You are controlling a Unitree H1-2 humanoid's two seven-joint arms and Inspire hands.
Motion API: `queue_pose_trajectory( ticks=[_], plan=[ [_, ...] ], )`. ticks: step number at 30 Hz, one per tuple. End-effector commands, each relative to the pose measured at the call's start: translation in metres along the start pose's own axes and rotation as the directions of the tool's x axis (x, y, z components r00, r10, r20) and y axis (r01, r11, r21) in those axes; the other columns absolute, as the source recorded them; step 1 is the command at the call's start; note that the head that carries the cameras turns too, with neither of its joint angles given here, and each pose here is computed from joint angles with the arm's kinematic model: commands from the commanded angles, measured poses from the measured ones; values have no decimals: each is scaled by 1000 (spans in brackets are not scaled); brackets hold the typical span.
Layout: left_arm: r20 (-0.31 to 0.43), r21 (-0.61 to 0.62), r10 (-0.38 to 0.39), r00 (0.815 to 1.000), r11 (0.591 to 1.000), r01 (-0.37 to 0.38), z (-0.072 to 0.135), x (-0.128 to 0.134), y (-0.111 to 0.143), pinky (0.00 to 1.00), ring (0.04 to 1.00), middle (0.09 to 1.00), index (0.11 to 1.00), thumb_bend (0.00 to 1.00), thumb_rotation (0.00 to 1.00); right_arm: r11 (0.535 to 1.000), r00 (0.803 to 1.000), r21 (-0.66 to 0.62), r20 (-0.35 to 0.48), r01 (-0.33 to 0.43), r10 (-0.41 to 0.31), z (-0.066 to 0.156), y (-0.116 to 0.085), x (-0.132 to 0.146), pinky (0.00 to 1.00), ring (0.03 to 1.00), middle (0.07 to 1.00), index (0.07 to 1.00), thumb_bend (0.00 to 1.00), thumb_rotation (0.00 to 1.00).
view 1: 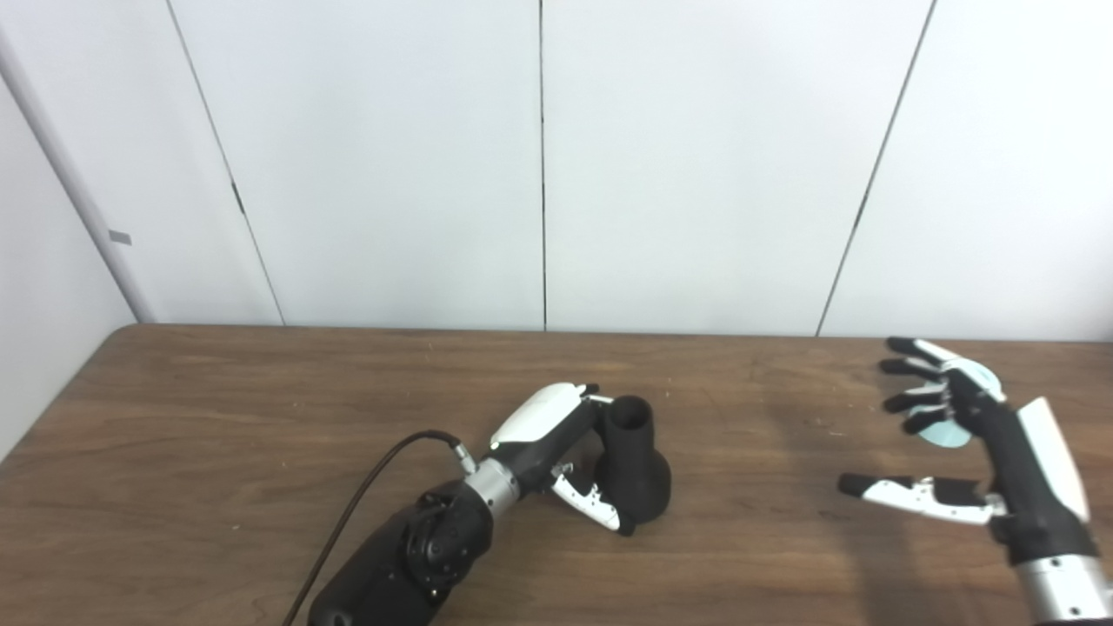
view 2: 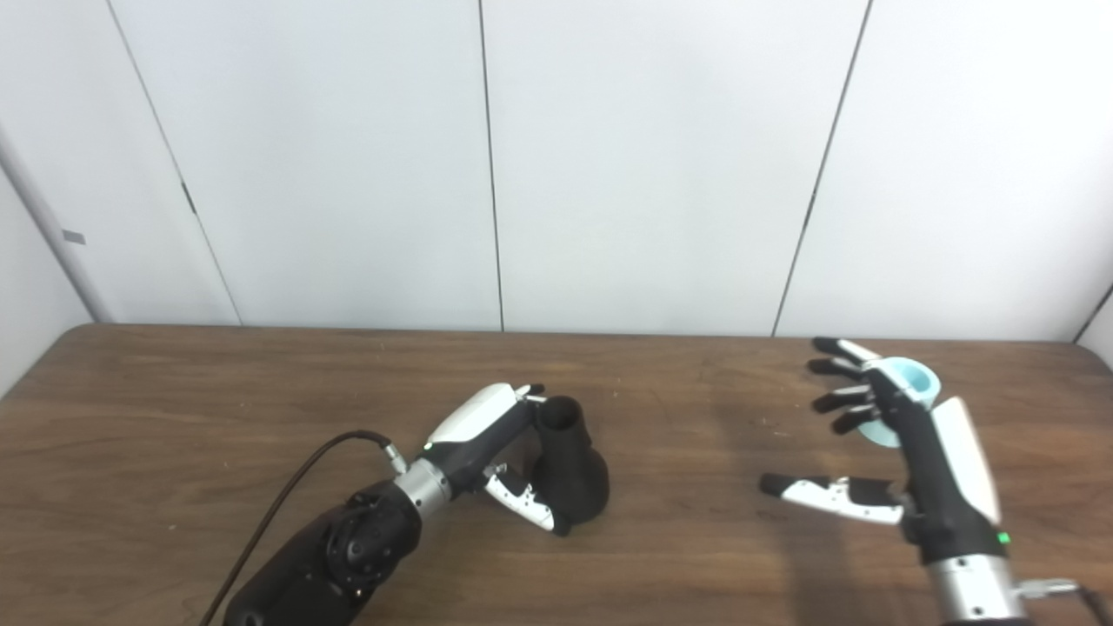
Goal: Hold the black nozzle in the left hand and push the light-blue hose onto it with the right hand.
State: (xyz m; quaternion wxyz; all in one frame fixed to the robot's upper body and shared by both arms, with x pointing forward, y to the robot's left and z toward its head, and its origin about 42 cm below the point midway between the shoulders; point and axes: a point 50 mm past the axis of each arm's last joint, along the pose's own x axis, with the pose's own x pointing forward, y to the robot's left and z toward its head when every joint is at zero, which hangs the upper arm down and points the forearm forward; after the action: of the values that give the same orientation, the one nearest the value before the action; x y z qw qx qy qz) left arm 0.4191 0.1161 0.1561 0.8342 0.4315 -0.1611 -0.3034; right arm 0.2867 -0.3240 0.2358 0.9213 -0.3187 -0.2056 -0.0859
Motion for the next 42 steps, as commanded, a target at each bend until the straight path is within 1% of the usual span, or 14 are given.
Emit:
queue_pose_trajectory(
  ticks=[1,4,7,10,12,15,19,22,24,26,29,31,35,42],
  plan=[
    [-48,40,-172,984,984,174,-2,-3,-45,1000,573,468,492,526,0,998,994,-51,102,45,-40,20,-28,15,496,606,736,801,690,115],
    [-70,69,-188,980,979,193,-3,-1,-48,1000,576,472,490,526,0,995,988,-83,149,52,-39,27,-50,23,507,613,726,794,700,93],
    [-80,75,-194,978,977,200,-4,0,-49,1000,581,473,489,526,0,995,985,-89,170,52,-36,29,-58,27,504,612,721,790,705,86],
    [-114,101,-221,969,967,233,-9,-1,-49,1000,586,473,490,526,0,970,978,-229,208,80,-32,44,-98,41,507,615,713,774,728,103],
    [-127,110,-228,965,964,243,-12,-3,-47,1000,594,474,489,526,0,955,976,-283,218,90,-27,48,-111,47,509,613,707,761,743,117],
    [-137,122,-235,962,960,251,-18,-8,-43,1000,602,476,488,526,0,944,979,-319,201,81,-16,52,-123,55,509,612,704,747,757,127],
    [-150,134,-240,959,956,260,-30,-16,-41,1000,604,480,487,526,0,934,989,-357,144,37,16,51,-134,69,524,637,715,745,789,115],
    [-155,135,-243,958,955,264,-36,-20,-40,1000,605,480,487,526,0,924,994,-381,106,5,38,51,-136,78,552,667,738,748,835,124],
    [-162,138,-242,957,954,265,-45,-28,-38,1000,603,470,495,525,0,904,996,-420,-3,-81,88,59,-134,92,603,718,790,767,903,165],
    [-163,137,-238,957,956,261,-54,-35,-36,1000,601,465,500,525,0,876,984,-451,-109,-173,138,62,-130,105,664,784,847,799,934,171],
    [-169,136,-238,957,956,261,-64,-40,-36,1000,601,464,502,525,0,839,963,-481,-201,-255,177,59,-127,120,719,847,897,836,933,177],
    [-172,135,-238,956,956,262,-68,-42,-36,1000,601,462,502,525,0,826,954,-489,-239,-280,181,58,-125,126,742,871,915,852,928,183],
    [-166,124,-243,956,956,265,-75,-47,-36,1000,595,460,500,525,0,819,929,-475,-326,-322,177,41,-120,146,766,900,932,865,932,202],
    [-149,124,-251,956,955,270,-83,-51,-34,1000,596,460,499,526,0,806,905,-468,-384,-361,182,27,-109,162,805,907,932,872,952,240]
  ],
)
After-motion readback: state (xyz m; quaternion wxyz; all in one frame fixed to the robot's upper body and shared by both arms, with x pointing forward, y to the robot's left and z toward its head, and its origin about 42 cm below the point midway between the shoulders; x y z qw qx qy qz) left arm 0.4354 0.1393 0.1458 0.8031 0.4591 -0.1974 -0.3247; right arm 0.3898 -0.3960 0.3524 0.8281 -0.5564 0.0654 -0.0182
